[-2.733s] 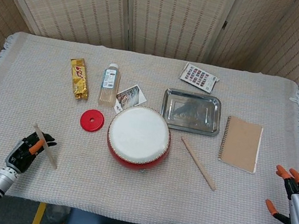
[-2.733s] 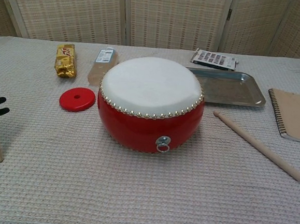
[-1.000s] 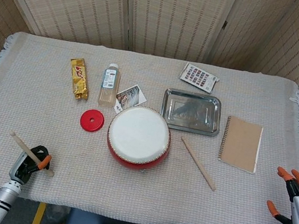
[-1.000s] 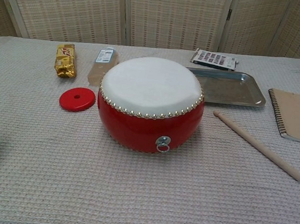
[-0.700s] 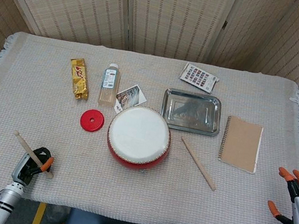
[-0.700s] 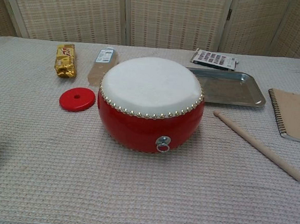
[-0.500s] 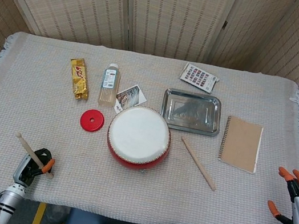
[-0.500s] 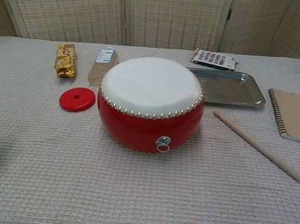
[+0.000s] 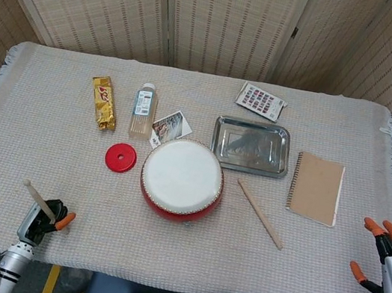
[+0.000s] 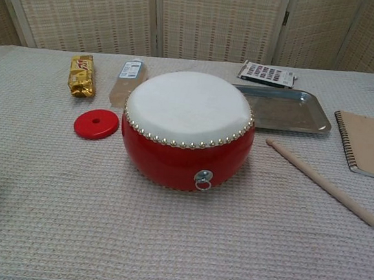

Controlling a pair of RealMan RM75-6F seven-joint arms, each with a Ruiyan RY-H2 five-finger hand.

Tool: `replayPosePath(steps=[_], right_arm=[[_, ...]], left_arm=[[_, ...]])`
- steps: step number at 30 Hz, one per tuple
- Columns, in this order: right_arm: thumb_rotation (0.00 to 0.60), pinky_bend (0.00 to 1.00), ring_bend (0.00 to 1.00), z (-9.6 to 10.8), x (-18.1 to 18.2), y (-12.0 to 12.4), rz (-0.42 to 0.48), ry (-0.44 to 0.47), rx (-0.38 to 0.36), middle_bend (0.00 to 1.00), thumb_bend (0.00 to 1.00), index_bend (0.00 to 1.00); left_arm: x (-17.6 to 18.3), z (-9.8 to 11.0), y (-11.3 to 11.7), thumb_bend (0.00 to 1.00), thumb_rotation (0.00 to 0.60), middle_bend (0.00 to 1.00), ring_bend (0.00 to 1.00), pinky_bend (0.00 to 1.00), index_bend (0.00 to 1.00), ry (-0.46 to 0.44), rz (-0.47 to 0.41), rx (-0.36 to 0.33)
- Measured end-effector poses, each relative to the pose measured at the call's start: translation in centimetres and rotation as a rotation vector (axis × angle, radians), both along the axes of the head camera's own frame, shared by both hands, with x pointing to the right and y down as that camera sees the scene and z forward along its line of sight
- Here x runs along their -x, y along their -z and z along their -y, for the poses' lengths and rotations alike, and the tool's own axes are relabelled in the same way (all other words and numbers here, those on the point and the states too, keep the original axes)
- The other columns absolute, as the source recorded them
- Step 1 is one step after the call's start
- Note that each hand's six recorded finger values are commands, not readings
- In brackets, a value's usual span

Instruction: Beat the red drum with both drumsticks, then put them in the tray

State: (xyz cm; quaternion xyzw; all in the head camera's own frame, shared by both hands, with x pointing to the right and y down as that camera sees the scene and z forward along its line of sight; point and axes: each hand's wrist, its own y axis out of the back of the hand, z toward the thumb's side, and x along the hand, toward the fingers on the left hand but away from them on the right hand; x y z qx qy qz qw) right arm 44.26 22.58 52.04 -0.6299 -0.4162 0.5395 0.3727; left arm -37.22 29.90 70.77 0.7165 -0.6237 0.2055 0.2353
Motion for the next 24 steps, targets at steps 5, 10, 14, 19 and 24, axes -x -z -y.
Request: replayPosePath(steps=[5,10,14,19,24], right_arm=[[0.6,0.25,0.08,0.0,0.0,0.1,-0.001,0.001,-0.004,0.22,0.17,0.15],[0.6,0.25,0.08,0.0,0.0,0.2,-0.001,-0.001,-0.005,0.22,0.17,0.15],[0.6,0.25,0.08,0.0,0.1,0.2,0.0,0.0,-0.006,0.22,0.17,0.15],[0.6,0.25,0.08,0.0,0.2,0.2,0.001,0.002,-0.009,0.22,0.17,0.15],[0.6,0.25,0.08,0.0,0.2,0.2,0.005,0.0,-0.008,0.22,0.17,0.15]], left_arm=[[0.0,-0.4,-0.2,0.3,0.6,0.93,0.83,0.85,0.87,-0.01,0.017,-0.002],[-0.1,-0.9,-0.5,0.3,0.6,0.94,0.84,0.85,0.88,-0.024,0.029,0.0],[-0.2,-1.3,-0.9,0.3,0.6,0.94,0.84,0.84,0.89,-0.04,0.046,0.001],[-0.3,-1.6,-1.2,0.36,0.6,0.96,0.86,0.85,0.91,-0.064,0.066,-0.009],[-0.5,-1.6,-1.3,0.57,0.6,1.0,0.91,0.9,0.95,-0.092,0.08,-0.015]])
